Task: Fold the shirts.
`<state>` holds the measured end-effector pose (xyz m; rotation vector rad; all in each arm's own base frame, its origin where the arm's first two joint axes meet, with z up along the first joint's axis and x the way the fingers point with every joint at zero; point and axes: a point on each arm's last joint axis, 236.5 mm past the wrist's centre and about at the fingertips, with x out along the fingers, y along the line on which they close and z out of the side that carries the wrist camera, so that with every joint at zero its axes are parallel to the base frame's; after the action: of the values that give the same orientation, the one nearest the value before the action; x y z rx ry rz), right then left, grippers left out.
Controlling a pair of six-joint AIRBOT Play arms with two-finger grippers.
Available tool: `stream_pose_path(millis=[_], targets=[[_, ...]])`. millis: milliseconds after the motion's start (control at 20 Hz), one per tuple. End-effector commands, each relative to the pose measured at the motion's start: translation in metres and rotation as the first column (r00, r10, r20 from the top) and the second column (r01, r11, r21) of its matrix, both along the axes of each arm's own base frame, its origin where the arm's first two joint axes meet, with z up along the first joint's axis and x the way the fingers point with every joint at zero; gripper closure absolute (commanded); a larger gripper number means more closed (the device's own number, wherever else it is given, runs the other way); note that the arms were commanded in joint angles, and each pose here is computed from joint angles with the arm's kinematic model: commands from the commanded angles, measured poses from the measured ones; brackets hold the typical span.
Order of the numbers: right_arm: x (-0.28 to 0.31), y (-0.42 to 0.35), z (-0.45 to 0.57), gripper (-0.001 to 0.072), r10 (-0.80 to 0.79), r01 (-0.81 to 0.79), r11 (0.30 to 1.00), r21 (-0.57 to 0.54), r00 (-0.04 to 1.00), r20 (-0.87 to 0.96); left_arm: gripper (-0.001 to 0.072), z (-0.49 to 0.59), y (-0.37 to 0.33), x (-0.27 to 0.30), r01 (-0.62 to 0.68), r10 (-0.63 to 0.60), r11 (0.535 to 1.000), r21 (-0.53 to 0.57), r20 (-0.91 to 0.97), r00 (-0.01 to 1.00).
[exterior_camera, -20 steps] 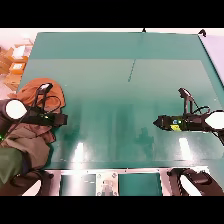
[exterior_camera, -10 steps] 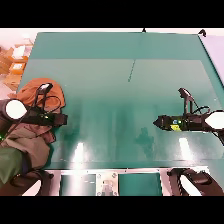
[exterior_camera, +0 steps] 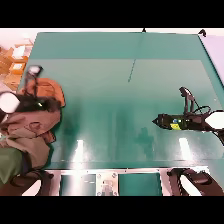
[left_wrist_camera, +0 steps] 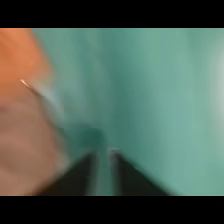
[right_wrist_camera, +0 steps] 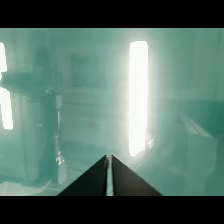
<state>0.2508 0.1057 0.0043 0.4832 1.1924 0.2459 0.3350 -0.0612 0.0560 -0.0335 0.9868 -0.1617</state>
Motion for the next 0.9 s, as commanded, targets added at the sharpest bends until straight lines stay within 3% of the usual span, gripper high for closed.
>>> stream_pose_path(millis=[0, 100, 200, 300, 400, 650, 700, 800, 850], targets=[[0.017, -0.001, 0.007, 0.0429, -0.042, 0.041, 0.999, 0.015, 0.997, 0.066, 0.0142, 0.064, 0.091, 0.059, -0.161, 0.111, 0.964, 0.213, 0.23, 0.967], [0.02, -0.002, 0.009, 0.0362, -0.049, 0.047, 0.999, 0.018, 0.996, 0.078, -0.0004, 0.044, 0.143, 0.07, -0.271, 0.235, 0.937, 0.219, 0.178, 0.956], [0.022, -0.002, 0.01, 0.0269, -0.054, 0.053, 0.998, 0.018, 0.995, 0.088, -0.0002, -0.004, 0.183, 0.071, -0.334, 0.328, 0.914, 0.228, 0.069, 0.942], [0.024, -0.003, 0.01, 0.0266, -0.057, 0.056, 0.998, 0.018, 0.994, 0.092, -0.0002, -0.056, 0.213, 0.072, -0.372, 0.388, 0.898, 0.235, -0.027, 0.921], [0.023, -0.003, 0.01, 0.0208, -0.057, 0.056, 0.998, 0.018, 0.994, 0.092, -0.0002, -0.096, 0.232, 0.074, -0.405, 0.431, 0.887, 0.22, -0.083, 0.899], [0.023, -0.003, 0.01, 0.0208, -0.057, 0.056, 0.998, 0.018, 0.994, 0.092, 0.0001, -0.15, 0.248, 0.091, -0.418, 0.45, 0.884, 0.209, -0.135, 0.883], [0.023, -0.003, 0.01, 0.0209, -0.057, 0.056, 0.998, 0.018, 0.994, 0.092, 0.0094, -0.154, 0.247, 0.094, -0.427, 0.455, 0.884, 0.191, -0.136, 0.88], [0.023, -0.002, 0.01, 0.0212, -0.057, 0.055, 0.998, 0.018, 0.994, 0.091, 0.0639, -0.148, 0.241, 0.1, -0.424, 0.446, 0.891, 0.161, -0.139, 0.884], [0.022, -0.002, 0.01, 0.0222, -0.055, 0.053, 0.998, 0.018, 0.995, 0.087, 0.0677, -0.14, 0.237, 0.103, -0.398, 0.419, 0.905, 0.151, -0.153, 0.895]])
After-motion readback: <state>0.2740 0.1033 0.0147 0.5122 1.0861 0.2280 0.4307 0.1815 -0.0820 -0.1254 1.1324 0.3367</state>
